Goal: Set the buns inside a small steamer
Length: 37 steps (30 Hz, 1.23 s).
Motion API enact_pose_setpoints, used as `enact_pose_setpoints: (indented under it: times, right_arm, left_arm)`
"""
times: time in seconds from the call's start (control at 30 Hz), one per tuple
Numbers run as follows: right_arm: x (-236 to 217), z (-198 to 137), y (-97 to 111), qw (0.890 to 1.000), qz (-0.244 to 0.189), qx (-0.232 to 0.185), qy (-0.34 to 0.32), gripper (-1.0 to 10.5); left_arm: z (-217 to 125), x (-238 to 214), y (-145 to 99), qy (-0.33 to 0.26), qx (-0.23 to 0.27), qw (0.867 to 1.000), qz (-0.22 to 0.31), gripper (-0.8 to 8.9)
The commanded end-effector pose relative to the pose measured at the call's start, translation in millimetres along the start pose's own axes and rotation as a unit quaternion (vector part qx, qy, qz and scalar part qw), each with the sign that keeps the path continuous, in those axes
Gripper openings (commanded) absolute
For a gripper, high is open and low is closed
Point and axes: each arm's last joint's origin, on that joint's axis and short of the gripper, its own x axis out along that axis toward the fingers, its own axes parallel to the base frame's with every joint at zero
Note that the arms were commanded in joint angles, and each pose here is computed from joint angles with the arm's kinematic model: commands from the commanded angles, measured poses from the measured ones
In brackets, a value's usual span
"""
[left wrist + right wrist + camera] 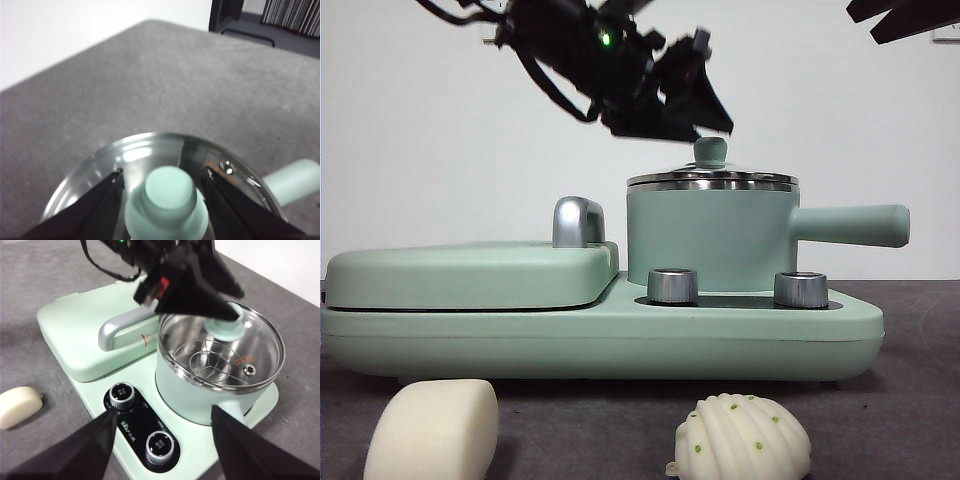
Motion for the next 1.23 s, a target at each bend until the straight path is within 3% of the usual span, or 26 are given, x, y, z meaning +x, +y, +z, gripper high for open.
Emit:
enact_pose_setpoints:
  times: [0.03,0.73,0.8,0.93,1.23]
  right_arm:
    - [-0.9,5.0,-0.3,1.000,-0.001,0.004,-0.007,3.0]
    - [-0.9,4.9,-0.5,1.000,-0.003,0.004,-0.006,3.0]
    - [-0.9,4.9,-0.5,1.000,-0.004,0.004,-0.006,3.0]
    - [-0.9,4.9,-0.7,1.000,-0.007,0.004,-0.005,3.0]
    - [-0.9,4.7,-1.1,1.000,-0.014,0.004,-0.003,3.0]
  left_arm:
    - [-0.7,9.4,-1.0,0.001,0.003,1.000,-0.004,2.54]
    - [-5.2,13.0,-0.4,0.008,0.027,1.000,-0.005,2.41]
    - [-5.1,12.9,-0.5,0.007,0.027,1.000,-0.005,1.98]
    - [-5.2,13.0,-0.4,0.008,0.024,1.000,-0.005,0.14]
    - [-4.2,12.4,-0.5,0.007,0.025,1.000,-0.005,0.07]
